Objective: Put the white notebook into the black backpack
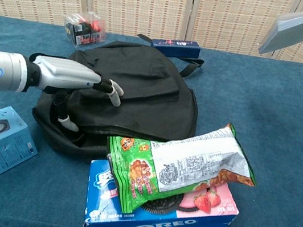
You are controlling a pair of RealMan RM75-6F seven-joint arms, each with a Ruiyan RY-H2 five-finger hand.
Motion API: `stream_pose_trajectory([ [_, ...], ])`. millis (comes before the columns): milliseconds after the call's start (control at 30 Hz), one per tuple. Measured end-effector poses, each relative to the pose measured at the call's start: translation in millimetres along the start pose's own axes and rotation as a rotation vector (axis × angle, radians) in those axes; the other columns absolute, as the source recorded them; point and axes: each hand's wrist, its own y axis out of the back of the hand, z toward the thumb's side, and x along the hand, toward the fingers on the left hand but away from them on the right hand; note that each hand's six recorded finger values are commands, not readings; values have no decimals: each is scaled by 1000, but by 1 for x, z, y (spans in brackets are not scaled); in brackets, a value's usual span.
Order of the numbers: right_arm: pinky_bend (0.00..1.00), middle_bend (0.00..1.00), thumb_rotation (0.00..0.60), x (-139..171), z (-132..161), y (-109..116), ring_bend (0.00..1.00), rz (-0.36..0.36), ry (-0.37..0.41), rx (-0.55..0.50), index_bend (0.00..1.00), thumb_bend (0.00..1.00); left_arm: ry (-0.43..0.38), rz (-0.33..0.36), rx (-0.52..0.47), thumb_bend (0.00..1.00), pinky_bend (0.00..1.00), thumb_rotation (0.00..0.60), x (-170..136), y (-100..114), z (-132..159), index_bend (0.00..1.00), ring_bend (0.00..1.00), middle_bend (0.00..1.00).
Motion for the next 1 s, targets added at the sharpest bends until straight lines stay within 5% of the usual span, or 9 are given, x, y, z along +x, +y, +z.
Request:
stream_pose_trajectory([
  [467, 105, 459, 600, -3, 1, 3, 214, -13, -4, -1, 610, 799, -13, 127, -147, 241, 33, 600, 1, 2, -9, 680, 280, 301],
  [700, 105, 460, 600, -3, -1, 6, 215, -23, -12, -2, 611, 799, -8, 176, -212, 353, 46, 600, -1, 8, -13, 746, 318, 362],
  [1000, 105, 464, 600, -4, 9, 15, 215, -55, 17, -33, 616, 799, 54, 282, -345, 375, 47, 600, -6, 31, -31, 749, 323, 371],
])
